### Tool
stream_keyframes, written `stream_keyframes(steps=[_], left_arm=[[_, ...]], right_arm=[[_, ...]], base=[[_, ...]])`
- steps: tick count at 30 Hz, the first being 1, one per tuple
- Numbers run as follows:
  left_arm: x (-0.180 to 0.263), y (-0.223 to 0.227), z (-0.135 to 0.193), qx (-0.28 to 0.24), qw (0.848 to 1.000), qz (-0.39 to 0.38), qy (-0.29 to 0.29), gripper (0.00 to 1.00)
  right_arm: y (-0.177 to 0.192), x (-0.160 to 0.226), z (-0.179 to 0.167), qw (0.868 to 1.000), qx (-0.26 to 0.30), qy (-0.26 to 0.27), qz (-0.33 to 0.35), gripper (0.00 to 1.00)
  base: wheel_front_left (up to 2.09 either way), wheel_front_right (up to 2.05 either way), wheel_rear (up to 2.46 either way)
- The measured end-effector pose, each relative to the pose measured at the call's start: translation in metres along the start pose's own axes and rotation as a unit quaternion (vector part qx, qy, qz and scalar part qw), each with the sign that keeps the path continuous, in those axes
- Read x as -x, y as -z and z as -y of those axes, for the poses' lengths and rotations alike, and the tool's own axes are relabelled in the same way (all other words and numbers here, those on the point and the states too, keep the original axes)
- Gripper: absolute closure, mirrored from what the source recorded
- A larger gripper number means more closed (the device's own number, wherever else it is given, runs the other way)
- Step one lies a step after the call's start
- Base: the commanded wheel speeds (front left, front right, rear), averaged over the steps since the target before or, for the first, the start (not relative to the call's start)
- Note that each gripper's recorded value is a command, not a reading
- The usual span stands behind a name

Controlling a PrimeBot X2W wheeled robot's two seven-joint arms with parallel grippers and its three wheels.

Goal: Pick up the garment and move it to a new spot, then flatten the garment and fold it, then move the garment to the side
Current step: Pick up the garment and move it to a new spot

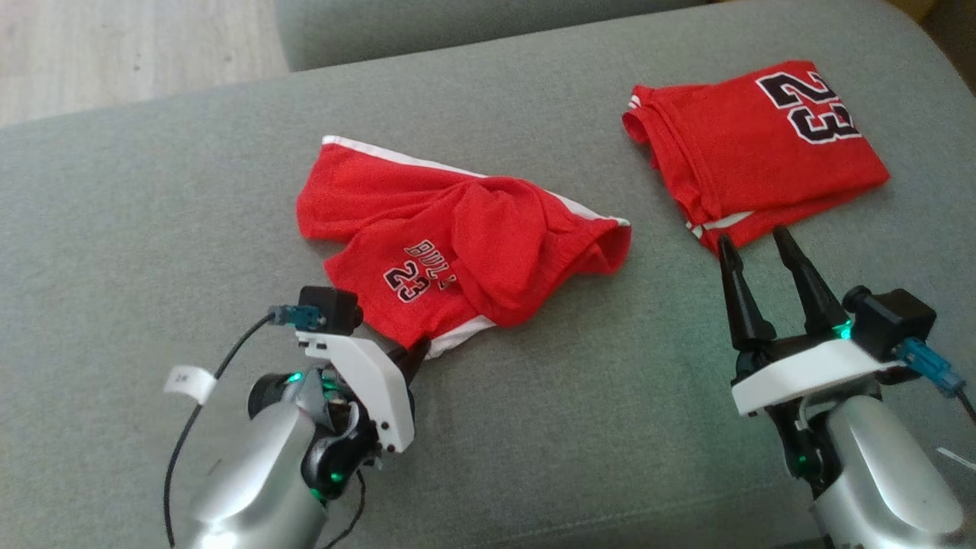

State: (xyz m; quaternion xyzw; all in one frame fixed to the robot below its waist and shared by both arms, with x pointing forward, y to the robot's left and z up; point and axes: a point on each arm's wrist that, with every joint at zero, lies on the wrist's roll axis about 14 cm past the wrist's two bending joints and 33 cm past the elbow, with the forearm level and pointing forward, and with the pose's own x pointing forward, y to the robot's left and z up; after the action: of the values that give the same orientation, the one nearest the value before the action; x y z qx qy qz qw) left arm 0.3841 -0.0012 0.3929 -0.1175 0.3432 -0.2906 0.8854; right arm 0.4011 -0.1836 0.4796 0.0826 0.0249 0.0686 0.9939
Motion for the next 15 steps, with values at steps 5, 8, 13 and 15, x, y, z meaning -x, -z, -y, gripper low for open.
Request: stream_keyframes(steps=[5,8,13,15], left_arm=[[0.02,-0.02,-0.01,-0.026,0.999,0.018,-0.004,1.0],[0.039,-0.027,-0.029,-0.038,0.999,0.005,-0.016,1.0],[0.066,-0.012,-0.056,-0.036,0.998,-0.048,-0.034,1.0],[0.075,0.006,-0.069,-0.033,0.995,-0.077,-0.048,1.0]], right_arm=[[-0.007,-0.002,-0.007,1.0,-0.001,-0.009,0.01,0.0],[-0.01,-0.004,-0.012,1.0,-0.001,-0.016,0.014,0.0],[-0.01,-0.004,-0.015,1.0,-0.002,-0.019,0.014,0.0],[-0.009,-0.003,-0.013,1.0,-0.005,-0.016,0.013,0.0]], base=[[0.0,0.0,0.0],[0.0,0.0,0.0],[0.0,0.0,0.0],[0.0,0.0,0.0]])
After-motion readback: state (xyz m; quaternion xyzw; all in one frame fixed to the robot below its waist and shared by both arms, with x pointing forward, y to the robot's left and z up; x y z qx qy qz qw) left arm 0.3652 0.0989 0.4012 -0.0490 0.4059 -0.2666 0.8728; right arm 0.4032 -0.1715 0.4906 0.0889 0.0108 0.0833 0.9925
